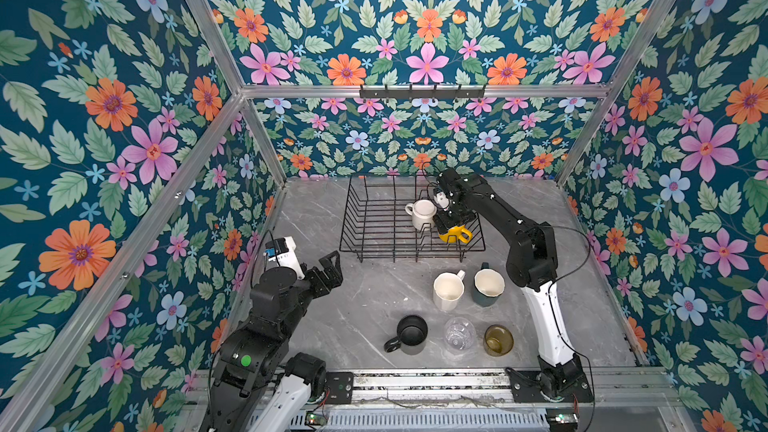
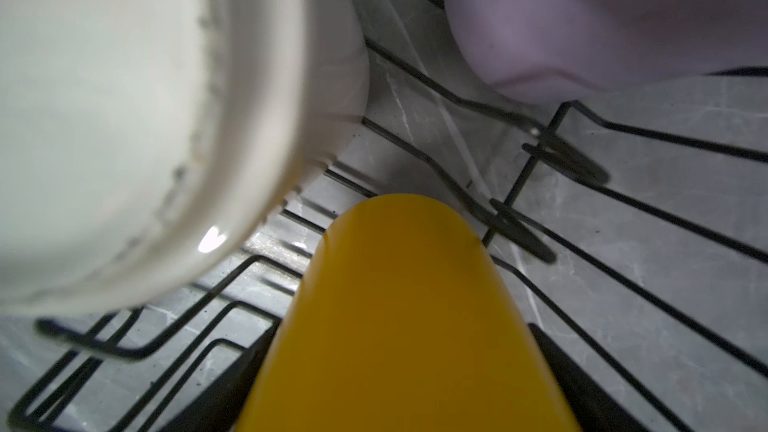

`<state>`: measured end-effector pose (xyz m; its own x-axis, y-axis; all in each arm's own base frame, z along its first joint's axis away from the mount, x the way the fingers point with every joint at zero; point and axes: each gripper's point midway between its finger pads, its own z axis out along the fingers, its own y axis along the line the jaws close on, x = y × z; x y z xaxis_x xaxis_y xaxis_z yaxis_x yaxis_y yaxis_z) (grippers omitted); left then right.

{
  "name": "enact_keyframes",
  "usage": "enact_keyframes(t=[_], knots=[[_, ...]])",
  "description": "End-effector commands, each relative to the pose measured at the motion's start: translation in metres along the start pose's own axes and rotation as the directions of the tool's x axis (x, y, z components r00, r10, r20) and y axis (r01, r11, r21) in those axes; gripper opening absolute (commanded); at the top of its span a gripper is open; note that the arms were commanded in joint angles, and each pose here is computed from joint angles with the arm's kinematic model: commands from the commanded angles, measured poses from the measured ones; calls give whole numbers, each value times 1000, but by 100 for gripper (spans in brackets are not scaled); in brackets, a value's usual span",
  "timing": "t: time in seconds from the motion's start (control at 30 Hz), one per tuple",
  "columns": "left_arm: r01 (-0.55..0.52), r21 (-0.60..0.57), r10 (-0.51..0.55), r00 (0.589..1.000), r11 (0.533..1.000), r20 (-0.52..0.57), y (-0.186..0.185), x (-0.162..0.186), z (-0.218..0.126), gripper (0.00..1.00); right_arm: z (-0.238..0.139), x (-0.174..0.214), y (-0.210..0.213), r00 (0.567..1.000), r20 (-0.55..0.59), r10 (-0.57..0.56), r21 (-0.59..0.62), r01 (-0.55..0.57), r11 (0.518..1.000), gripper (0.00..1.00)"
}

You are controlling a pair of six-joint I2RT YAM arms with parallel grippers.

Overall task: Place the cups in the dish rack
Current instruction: 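Lower the yellow mug upside down beside the white mug in the rack, then open and raise the right gripper while the left gripper reaches toward the black mug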

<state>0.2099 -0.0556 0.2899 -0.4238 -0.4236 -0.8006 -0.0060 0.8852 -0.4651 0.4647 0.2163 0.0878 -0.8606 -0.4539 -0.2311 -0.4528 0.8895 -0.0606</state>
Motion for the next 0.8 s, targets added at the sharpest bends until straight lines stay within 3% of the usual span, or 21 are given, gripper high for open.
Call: enact_keyframes(t=[0.0,0.5,0.77], knots=[[-4,5,4,1000,1000,17,-1,-4,0,100,-8,-1,0,1000,13,2,0,-2,1000,89],[1,9,-1,1000,1000,16,-2,-4,0,100,-35,-9,-2,997,81,15,2,-15,1000,94],[3,22,-3,1000,1000,16,-4,-4,-4,99,-99,-27,6,951,291,103,-89,-80,993,94]])
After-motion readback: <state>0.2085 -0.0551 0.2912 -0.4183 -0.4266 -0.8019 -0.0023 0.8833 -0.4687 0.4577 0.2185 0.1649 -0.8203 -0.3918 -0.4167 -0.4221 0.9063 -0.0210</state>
